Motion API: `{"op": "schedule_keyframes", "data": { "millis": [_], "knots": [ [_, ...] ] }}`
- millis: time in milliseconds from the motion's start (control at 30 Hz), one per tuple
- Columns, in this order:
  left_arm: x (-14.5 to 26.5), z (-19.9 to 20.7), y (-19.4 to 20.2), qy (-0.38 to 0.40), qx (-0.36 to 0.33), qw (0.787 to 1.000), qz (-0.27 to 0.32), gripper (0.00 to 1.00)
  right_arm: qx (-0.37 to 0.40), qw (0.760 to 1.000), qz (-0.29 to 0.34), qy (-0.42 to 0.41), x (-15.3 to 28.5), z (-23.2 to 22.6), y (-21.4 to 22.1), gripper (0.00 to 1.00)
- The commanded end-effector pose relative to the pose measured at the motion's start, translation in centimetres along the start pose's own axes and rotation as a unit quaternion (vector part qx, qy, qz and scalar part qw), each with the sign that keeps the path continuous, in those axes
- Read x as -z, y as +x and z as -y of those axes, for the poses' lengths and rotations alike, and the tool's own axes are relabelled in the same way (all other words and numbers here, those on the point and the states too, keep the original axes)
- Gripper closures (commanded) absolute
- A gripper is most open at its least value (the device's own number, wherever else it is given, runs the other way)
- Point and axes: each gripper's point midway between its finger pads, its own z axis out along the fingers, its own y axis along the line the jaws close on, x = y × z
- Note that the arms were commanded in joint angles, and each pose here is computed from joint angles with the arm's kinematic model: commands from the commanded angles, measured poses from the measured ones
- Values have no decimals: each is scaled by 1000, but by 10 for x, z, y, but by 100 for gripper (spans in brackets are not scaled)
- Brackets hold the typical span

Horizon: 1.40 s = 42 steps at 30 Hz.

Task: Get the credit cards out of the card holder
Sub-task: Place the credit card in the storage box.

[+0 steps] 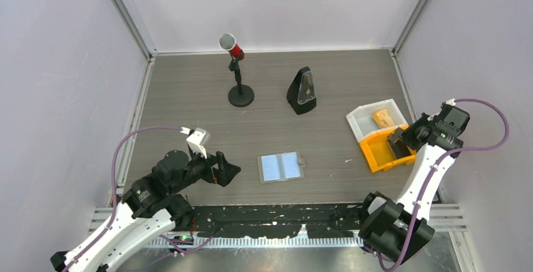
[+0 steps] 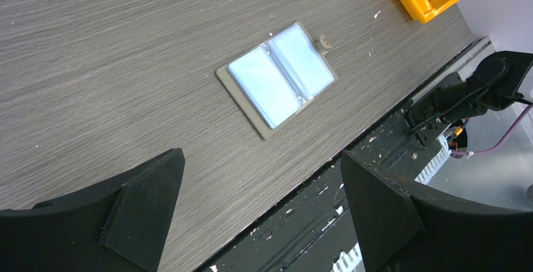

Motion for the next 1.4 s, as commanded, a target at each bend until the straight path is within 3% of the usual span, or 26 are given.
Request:
{"op": "schedule_keyframes", "data": {
  "millis": [0,367,733,933,1367],
  "knots": [
    [2,4,-4,4,5,1000,3,1,4,1000,-3,4,6,5,-7,95],
    [-1,15,-4,17,23,999,-24,1,-13,999,-32,18,-10,22,-5,95],
    [-2,3,-11,-23,47,999,-6,1,-20,1000,-14,7,-34,22,-26,92],
    [5,1,-26,-45,31,999,0,1,-15,999,-41,2,-50,28,-14,92],
    [-7,11,-27,-40,38,998,-34,1,-14,998,-55,0,-68,32,-18,92]
  ]
}}
